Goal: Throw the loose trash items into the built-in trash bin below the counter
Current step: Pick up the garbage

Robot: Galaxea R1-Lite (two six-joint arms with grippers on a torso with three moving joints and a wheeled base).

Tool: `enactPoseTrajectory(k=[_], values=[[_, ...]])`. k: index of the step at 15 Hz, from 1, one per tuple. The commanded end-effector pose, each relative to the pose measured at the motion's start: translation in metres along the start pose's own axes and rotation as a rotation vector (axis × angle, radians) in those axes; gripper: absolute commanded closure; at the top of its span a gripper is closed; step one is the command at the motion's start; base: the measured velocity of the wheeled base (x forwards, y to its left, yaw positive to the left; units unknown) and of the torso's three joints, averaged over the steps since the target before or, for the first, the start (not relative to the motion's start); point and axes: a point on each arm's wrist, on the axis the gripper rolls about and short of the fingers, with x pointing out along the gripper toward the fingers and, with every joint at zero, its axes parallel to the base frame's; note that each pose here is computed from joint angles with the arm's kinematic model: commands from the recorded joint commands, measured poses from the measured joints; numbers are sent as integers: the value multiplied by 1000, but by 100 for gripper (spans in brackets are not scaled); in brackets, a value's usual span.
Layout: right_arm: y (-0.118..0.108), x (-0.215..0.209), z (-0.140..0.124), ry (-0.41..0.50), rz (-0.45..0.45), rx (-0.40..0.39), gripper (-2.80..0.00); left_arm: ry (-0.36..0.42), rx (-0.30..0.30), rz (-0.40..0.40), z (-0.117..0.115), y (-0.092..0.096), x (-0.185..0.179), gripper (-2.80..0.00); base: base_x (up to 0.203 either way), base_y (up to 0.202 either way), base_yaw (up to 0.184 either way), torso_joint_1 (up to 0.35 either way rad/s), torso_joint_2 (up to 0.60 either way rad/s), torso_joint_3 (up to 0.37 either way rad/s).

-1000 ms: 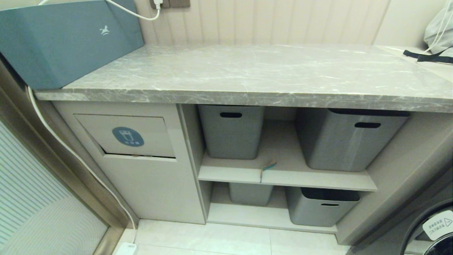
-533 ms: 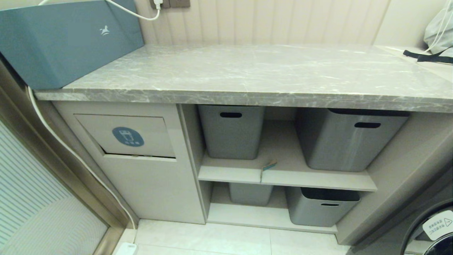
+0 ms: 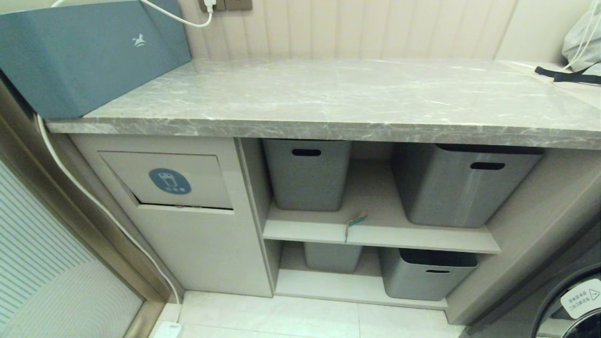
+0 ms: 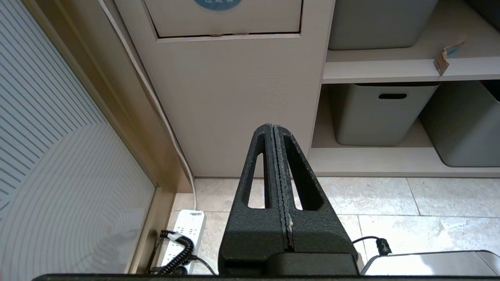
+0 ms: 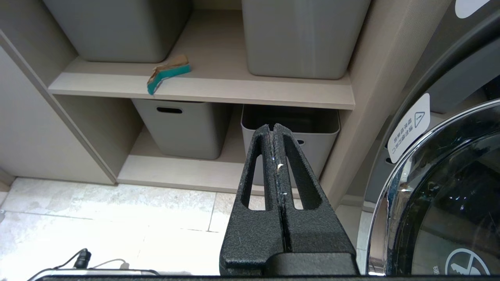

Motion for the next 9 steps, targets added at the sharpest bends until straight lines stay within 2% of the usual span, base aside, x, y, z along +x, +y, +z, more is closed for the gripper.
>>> enactPoseTrajectory(k=[1,6,9], values=[[0,0,0,0,0,0,0,2,0,0,0,0,0,0,0,0,0,0,0,0],[0,0,0,0,0,-1,0,2,2,-2,0,0,0,0,0,0,0,0,0,0],[0,0,0,0,1,-3,0,2,2,-2,0,0,0,0,-1,2,-21,116,-285,-168]])
